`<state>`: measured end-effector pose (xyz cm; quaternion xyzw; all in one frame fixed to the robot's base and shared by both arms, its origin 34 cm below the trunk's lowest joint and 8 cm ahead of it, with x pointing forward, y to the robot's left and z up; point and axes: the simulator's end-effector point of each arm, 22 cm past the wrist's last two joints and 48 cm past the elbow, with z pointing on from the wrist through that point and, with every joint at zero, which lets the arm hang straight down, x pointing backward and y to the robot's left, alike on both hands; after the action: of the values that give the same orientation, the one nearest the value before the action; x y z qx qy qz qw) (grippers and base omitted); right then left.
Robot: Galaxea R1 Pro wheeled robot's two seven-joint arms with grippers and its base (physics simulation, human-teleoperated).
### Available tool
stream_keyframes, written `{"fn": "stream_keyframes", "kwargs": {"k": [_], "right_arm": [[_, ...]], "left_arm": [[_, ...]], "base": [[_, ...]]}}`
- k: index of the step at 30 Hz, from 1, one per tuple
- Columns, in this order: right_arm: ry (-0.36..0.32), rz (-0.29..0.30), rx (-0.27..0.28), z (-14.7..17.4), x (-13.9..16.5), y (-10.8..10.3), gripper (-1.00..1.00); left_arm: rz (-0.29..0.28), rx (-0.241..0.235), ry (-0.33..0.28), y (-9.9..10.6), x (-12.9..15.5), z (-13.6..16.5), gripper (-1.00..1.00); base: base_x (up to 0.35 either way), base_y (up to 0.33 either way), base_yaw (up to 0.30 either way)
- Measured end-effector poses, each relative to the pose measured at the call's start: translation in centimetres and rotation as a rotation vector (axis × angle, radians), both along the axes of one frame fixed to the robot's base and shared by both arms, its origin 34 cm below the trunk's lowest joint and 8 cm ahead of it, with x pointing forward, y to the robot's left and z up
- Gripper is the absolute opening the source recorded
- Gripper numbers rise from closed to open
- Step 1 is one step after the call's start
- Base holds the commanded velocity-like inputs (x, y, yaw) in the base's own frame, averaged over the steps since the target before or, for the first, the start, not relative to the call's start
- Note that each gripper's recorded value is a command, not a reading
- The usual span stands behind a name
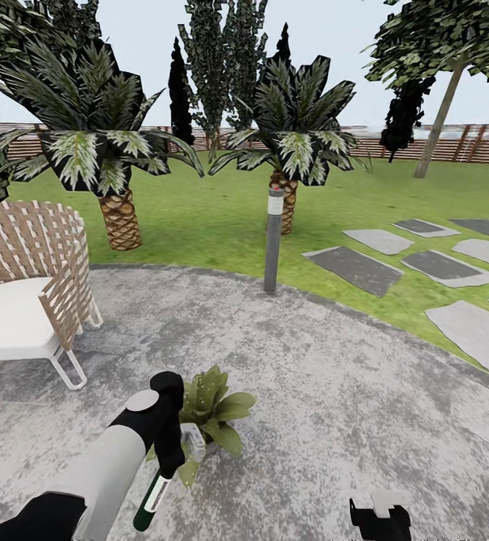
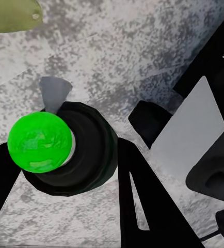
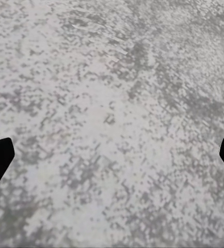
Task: Pick up the pesticide atomizer in the garden and spray insectifuge to fully cover both potted plants in the garden.
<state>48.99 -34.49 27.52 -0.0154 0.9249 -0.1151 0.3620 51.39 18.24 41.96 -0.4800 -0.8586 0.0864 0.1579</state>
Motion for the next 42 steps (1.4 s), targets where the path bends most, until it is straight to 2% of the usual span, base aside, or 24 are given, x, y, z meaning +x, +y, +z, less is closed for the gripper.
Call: {"fn": "stream_keyframes", "kwargs": {"k": [4,10,17,21,24,27,31,33,40,42], "right_arm": [[-0.001,0.000,0.000,0.0,0.0,0.0,1.00],[-0.001,0.000,0.000,0.0,0.0,0.0,1.00],[-0.001,0.000,0.000,0.0,0.0,0.0,1.00],[0.000,0.000,0.000,0.0,0.0,0.0,1.00],[-0.001,0.000,0.000,0.0,0.0,0.0,1.00],[0.000,0.000,0.000,0.0,0.0,0.0,1.00],[0.000,0.000,0.000,0.0,0.0,0.0,1.00],[0.000,0.000,0.000,0.0,0.0,0.0,1.00],[0.000,0.001,0.000,0.0,0.0,0.0,1.00],[0.000,0.001,0.000,0.0,0.0,0.0,1.00]], "left_arm": [[0.050,-0.005,-0.057,0.4,1.0,-0.7,-1.00],[0.183,0.024,-0.070,-2.0,1.3,-0.4,-1.00],[0.202,0.032,-0.054,-2.3,0.7,-0.6,-1.00],[0.205,0.039,0.004,-2.2,-2.6,-2.5,-1.00],[0.209,0.045,0.014,-2.1,-3.6,-3.2,-1.00],[0.241,0.054,-0.005,-2.3,-3.0,-2.9,-1.00],[0.294,0.046,-0.104,-2.2,0.4,-0.9,-1.00],[0.301,0.041,-0.122,-2.2,1.0,-0.5,-1.00],[0.315,0.007,-0.095,-3.1,0.2,-0.7,-1.00],[0.317,0.014,-0.078,-2.3,-0.7,-1.5,-1.00]], "base": [[-0.001,-0.002,-0.078],[0.000,0.000,-0.006],[0.000,0.000,0.000],[0.000,0.000,0.000],[0.000,0.000,0.000],[0.000,0.000,0.000],[0.000,0.000,0.000],[0.000,0.000,0.000],[0.000,0.000,0.000],[0.000,0.000,0.000]]}}
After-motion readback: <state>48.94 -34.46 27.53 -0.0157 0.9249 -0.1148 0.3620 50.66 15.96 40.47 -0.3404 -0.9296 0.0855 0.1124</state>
